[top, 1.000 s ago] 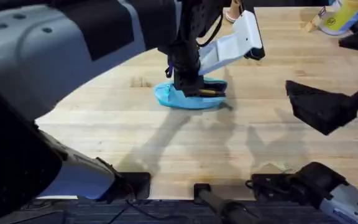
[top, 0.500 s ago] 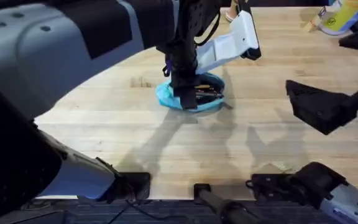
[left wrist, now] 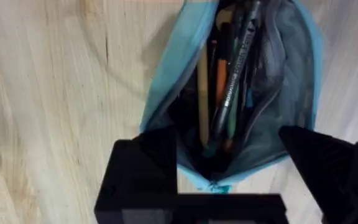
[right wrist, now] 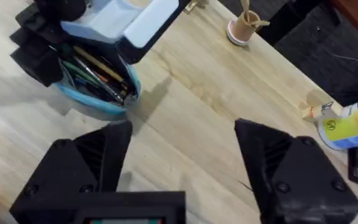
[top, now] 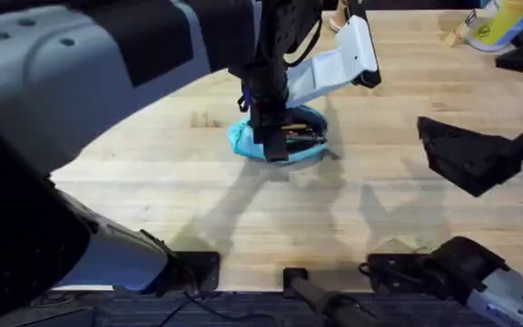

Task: Unzip the bag, pick up the pens from the table one at a time and place them inside, then zip the bag closed.

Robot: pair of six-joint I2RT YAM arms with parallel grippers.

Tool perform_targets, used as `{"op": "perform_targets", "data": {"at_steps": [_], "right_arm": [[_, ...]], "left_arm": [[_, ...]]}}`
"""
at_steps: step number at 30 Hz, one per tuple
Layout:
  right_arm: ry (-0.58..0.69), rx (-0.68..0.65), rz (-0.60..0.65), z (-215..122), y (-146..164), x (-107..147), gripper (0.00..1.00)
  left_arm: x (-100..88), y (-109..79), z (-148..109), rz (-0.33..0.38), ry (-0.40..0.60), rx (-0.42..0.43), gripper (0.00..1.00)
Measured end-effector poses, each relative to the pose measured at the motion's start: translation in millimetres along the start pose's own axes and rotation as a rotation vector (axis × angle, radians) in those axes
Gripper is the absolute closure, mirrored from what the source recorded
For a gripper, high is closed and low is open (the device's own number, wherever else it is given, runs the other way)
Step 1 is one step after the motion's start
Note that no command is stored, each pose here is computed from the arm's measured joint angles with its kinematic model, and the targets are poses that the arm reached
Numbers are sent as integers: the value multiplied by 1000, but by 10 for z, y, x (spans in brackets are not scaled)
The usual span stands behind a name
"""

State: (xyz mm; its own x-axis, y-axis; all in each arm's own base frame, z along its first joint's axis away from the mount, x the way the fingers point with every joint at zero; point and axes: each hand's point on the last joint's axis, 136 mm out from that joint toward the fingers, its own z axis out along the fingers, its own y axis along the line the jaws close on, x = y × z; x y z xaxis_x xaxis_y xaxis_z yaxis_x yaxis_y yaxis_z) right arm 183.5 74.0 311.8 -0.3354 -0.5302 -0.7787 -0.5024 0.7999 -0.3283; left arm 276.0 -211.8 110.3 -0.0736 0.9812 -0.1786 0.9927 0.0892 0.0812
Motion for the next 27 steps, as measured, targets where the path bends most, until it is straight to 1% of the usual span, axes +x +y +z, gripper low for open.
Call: {"op": "perform_targets", "data": {"at_steps": [4, 7, 10, 12, 14, 18, 20, 22, 27], "right_arm": [[0, 0, 0, 0, 0, -1, 3], [0, 0, 0, 0, 0, -1, 3], [0, 0, 0, 0, 0, -1, 4], [0, 0, 0, 0, 0, -1, 3], [0, 0, 0, 0, 0, -1, 3], [0, 0, 0, 0, 0, -1, 3], [0, 0, 0, 0, 0, -1, 3], [0, 0, 0, 0, 0, -1, 3], [-3, 1, 0, 0, -3, -8, 4]], "left_arm": [[-19, 20, -21, 1, -11, -13, 7], [-39, 62, -122, 0, -41, -50, 6], [-50, 141, -334, -9, -89, -115, 7], [-18, 193, -514, -25, -122, -162, 7], [42, 244, -698, -50, -158, -203, 7], [185, 333, -961, -115, -234, -241, 7], [276, 346, -1036, -146, -258, -238, 7], [392, 304, -1070, -167, -260, -213, 7], [623, 111, -1072, -169, -228, -129, 6]]}}
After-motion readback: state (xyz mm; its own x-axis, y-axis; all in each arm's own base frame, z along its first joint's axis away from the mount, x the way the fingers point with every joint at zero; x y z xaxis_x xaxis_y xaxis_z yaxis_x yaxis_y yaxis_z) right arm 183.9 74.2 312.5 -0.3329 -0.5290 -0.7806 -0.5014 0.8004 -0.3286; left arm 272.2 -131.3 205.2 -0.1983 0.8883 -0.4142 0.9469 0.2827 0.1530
